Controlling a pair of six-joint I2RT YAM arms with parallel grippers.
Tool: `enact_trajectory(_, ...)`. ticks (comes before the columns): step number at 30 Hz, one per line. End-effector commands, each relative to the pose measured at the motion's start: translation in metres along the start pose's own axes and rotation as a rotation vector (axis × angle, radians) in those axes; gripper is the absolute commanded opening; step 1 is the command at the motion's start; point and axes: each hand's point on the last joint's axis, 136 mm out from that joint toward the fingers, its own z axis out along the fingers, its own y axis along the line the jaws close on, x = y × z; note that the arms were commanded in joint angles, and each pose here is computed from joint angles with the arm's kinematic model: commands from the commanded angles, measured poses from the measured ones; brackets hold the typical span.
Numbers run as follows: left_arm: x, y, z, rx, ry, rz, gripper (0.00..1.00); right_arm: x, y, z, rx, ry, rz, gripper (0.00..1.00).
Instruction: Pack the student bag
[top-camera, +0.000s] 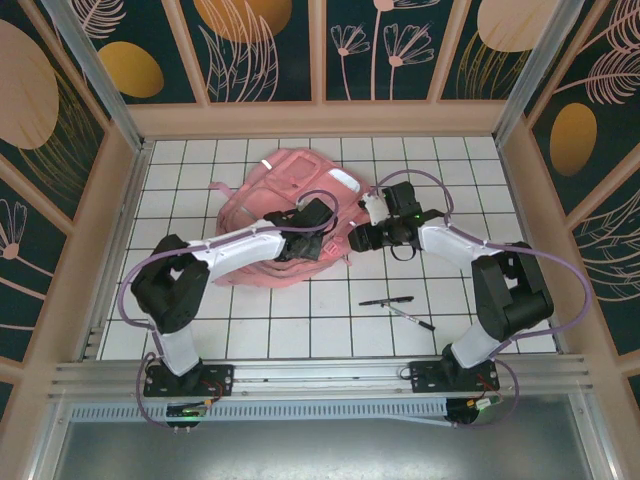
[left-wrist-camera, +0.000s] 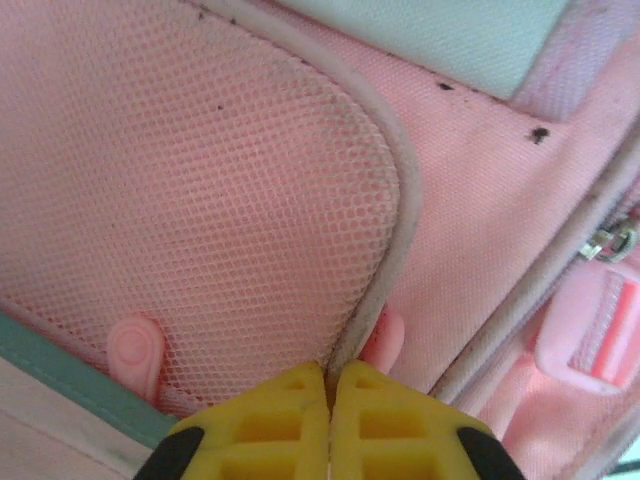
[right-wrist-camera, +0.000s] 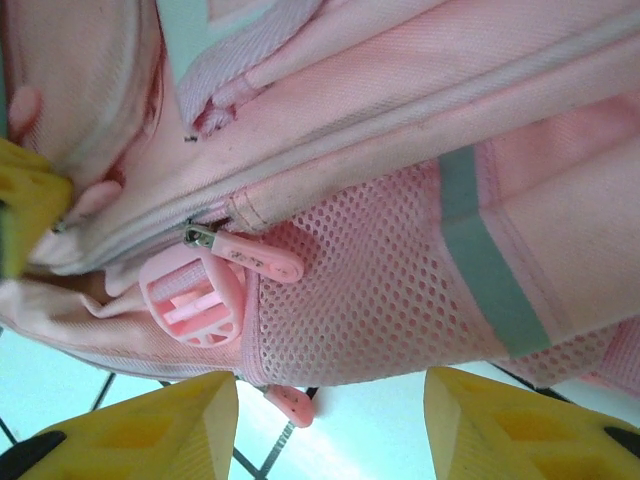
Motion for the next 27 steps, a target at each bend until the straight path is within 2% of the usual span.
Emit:
enact_trajectory(1, 0.001, 0.01, -0.019, 0.019, -0.018, 0.052, 0.0, -0.008, 0.018, 0.003, -0.053, -0.012, -0.257, 0.52)
enact_trajectory(4, -0.005, 0.008, -0.037, 0.085, -0.053, 0.049, 0.0, -0.01, 0.034, 0.0, -0.114, -0.04, -0.497, 0.52)
enact_trajectory(7, -0.015, -0.001, -0.052, 0.177, -0.093, 0.031, 0.0, -0.021, 0.031, 0.001, -0.103, -0.06, -0.6, 0.51)
enact_trajectory(12, -0.04, -0.007, -0.073, 0.268, -0.166, -0.009, 0.0, -0.011, 0.028, 0.019, -0.115, -0.035, -0.806, 0.5)
enact_trajectory(16, -0.047, -0.007, -0.075, 0.329, -0.164, -0.049, 0.0, -0.007, 0.034, 0.026, -0.166, -0.046, -0.861, 0.48)
enact_trajectory(21, -0.038, -0.014, -0.073, 0.377, -0.134, -0.051, 0.0, -0.011, 0.034, 0.032, -0.146, -0.066, -0.873, 0.46)
enact_trajectory(23, -0.033, -0.018, -0.071, 0.404, -0.121, -0.058, 0.0, -0.016, 0.035, 0.032, -0.138, -0.09, -0.861, 0.36)
enact_trajectory(24, -0.032, -0.021, -0.07, 0.42, -0.116, -0.064, 0.0, -0.018, 0.037, 0.031, -0.135, -0.111, -0.858, 0.26)
enact_trajectory(27, -0.028, -0.022, -0.067, 0.428, -0.105, -0.075, 0.0, -0.021, 0.04, 0.028, -0.128, -0.154, -0.844, 0.1)
